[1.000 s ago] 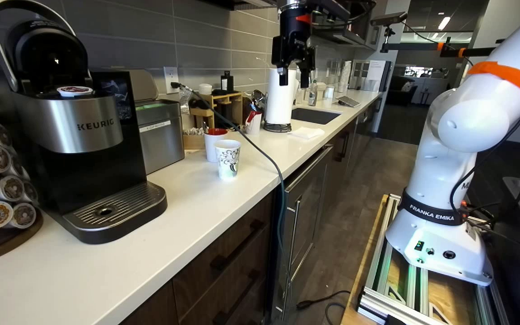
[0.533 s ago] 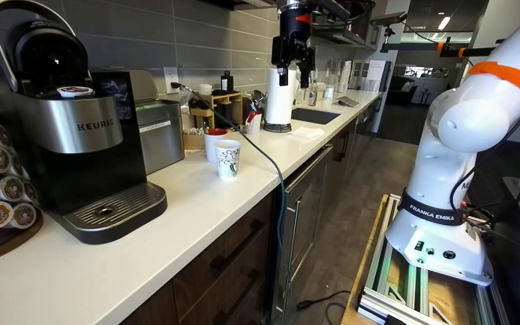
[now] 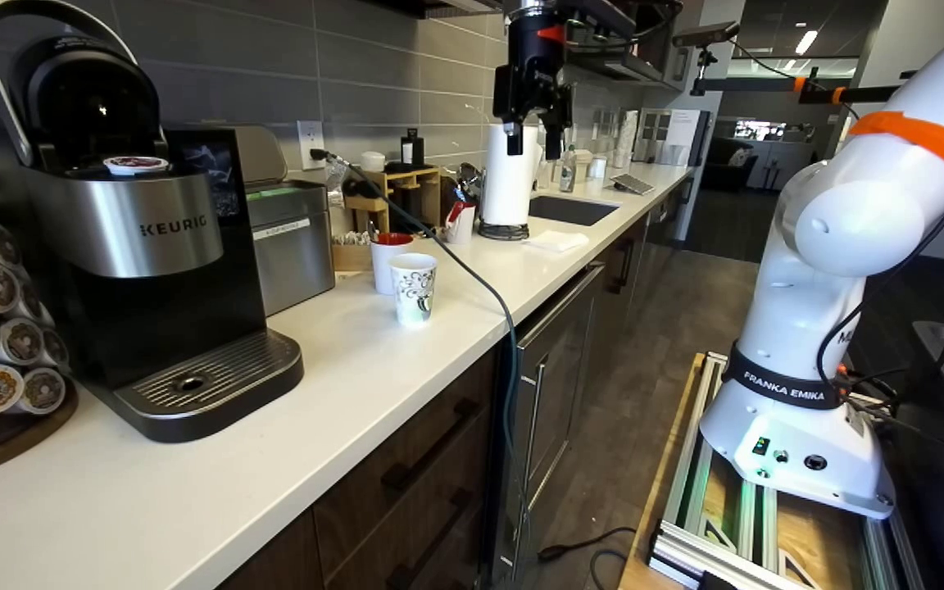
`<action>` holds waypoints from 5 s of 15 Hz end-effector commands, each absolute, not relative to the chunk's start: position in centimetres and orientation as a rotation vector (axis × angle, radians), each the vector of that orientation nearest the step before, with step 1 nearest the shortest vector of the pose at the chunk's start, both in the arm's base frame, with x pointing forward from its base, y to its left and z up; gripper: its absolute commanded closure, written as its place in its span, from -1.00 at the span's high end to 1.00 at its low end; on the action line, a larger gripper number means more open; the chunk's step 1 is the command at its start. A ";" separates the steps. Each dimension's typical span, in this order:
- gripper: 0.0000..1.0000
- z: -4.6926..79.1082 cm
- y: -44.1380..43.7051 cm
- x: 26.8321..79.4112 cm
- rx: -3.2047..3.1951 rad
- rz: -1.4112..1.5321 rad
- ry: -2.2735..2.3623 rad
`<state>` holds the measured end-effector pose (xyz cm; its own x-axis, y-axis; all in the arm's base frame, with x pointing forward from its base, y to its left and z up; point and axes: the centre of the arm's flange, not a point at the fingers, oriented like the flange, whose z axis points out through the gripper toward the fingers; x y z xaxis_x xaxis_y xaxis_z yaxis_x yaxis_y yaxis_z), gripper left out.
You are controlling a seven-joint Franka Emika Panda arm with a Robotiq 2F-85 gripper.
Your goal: Close the lid on the bin
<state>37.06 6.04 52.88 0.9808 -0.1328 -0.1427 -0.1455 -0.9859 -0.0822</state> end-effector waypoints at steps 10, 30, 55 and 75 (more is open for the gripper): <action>1.00 55.2 7.7 40.6 -2.932 0.056 0.109; 1.00 52.7 6.3 51.9 -3.174 -0.771 0.173; 1.00 43.8 -4.6 66.7 -2.729 -0.450 -0.086; 1.00 40.1 -5.9 68.4 -2.411 -0.828 0.092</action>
